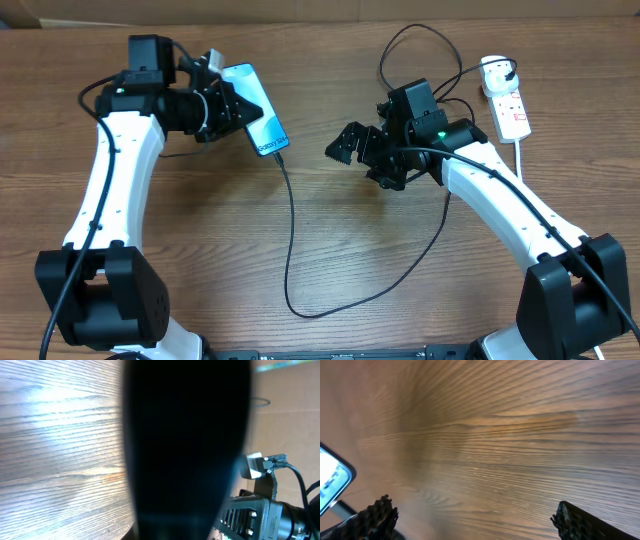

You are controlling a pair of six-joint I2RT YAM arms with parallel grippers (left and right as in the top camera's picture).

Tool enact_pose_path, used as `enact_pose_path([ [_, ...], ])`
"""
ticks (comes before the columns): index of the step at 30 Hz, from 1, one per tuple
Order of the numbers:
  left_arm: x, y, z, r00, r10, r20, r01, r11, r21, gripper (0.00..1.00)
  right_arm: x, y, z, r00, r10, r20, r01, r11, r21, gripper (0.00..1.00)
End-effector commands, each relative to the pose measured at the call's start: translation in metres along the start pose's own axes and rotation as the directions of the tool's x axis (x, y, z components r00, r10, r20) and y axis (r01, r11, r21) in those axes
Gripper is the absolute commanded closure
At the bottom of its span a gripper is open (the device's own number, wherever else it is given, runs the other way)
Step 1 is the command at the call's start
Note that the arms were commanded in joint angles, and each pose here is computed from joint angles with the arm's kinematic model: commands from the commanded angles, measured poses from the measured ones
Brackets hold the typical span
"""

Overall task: Plug charger to phone and switch on socket
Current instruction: 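Open the right gripper and pull it back from the plugged cable, then lower the phone flat onto the table with the left gripper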

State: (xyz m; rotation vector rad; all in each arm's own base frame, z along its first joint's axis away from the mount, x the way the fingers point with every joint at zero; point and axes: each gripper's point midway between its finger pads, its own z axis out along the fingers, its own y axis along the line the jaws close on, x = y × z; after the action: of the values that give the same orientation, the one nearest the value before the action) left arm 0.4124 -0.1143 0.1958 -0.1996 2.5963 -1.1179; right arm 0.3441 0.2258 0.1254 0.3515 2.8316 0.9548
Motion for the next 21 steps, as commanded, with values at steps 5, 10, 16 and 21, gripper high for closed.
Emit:
enact_pose_path([
  [5,0.018,0.017,0.06,0.991,0.012,-0.135,-0.015,1.0,-0.015,0.96,-0.008,-0.016,-0.004,0.999,-0.004,0.049,0.0,0.996,0.093,0.0],
  [10,0.023,0.031,0.091,0.983,0.01,-0.182,-0.014,1.0,-0.02,0.96,-0.004,-0.021,-0.004,0.999,-0.009,0.036,0.005,0.994,0.111,0.0],
  [16,0.039,0.04,0.122,0.969,0.003,-0.248,-0.011,1.0,-0.029,0.96,-0.003,-0.022,-0.004,0.999,-0.006,0.032,0.002,0.993,0.117,0.0],
  [21,0.057,0.044,0.149,0.951,0.005,-0.308,-0.017,0.999,-0.034,0.96,-0.003,-0.022,-0.004,0.999,-0.006,0.032,0.002,0.993,0.117,0.0],
])
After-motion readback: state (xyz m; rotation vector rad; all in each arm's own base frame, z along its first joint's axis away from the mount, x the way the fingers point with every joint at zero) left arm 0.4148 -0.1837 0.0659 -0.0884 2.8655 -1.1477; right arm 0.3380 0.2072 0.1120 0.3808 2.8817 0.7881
